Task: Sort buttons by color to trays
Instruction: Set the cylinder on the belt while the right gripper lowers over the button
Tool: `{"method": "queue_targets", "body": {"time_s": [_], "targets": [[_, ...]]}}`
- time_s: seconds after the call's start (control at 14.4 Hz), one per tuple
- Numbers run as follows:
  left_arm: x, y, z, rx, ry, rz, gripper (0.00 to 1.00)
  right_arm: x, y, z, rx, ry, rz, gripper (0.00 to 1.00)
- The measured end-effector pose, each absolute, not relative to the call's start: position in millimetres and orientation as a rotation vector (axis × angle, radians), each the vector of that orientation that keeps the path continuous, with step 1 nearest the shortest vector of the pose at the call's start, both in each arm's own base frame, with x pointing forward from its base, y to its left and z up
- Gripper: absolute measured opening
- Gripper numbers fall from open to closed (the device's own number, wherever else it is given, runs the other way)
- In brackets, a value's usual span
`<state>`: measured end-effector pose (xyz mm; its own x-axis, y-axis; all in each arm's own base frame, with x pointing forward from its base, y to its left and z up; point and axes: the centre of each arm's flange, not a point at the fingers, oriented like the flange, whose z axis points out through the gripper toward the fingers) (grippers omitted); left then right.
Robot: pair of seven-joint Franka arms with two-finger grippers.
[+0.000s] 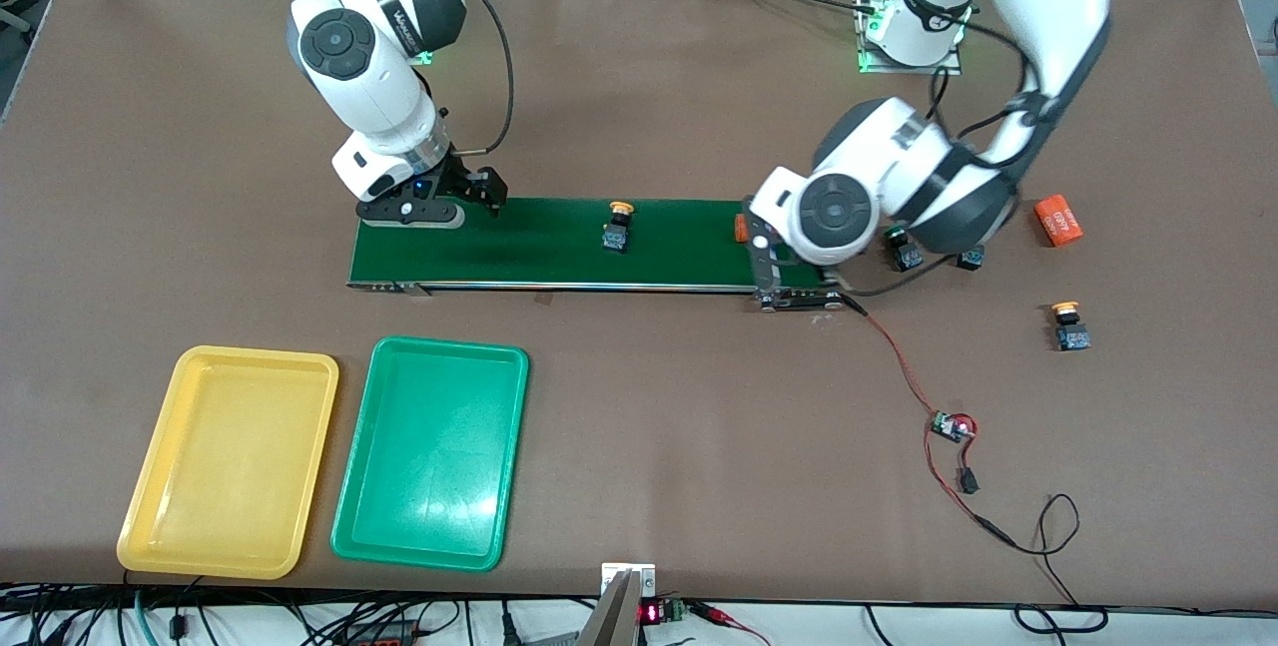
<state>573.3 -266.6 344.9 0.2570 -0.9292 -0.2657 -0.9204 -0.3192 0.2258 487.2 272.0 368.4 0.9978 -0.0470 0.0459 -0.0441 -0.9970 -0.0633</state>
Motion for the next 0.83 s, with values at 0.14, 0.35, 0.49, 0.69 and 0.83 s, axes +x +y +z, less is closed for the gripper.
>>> {"method": "queue_targets", "body": {"time_s": [0.14,0.35,0.49,0.69,0.83], "targets": [[602.9,-216.3,372.1,2.662,-1.58,-0.501,1.0,492.2,282.8,366.1,-3.068,0.044,-0.072,1.0],[636.8,-144.1,393.3,2.852,-1.264,-0.432,1.0,495.8,290.2,358.9,-3.061,0.058,-0.049,1.0],[658.3,-92.3,403.0,2.956,-1.087,-0.396,1.0,495.7,291.3,354.1,-3.061,0.086,-0.034,1.0],[680.1,-3.5,393.8,3.069,-0.868,-0.416,1.0,490.5,300.8,344.2,-3.098,0.035,-0.043,1.0],[682.3,46.6,364.2,3.13,-0.743,-0.508,1.0,484.8,310.4,333.2,-3.117,0.045,-0.03,1.0]]}}
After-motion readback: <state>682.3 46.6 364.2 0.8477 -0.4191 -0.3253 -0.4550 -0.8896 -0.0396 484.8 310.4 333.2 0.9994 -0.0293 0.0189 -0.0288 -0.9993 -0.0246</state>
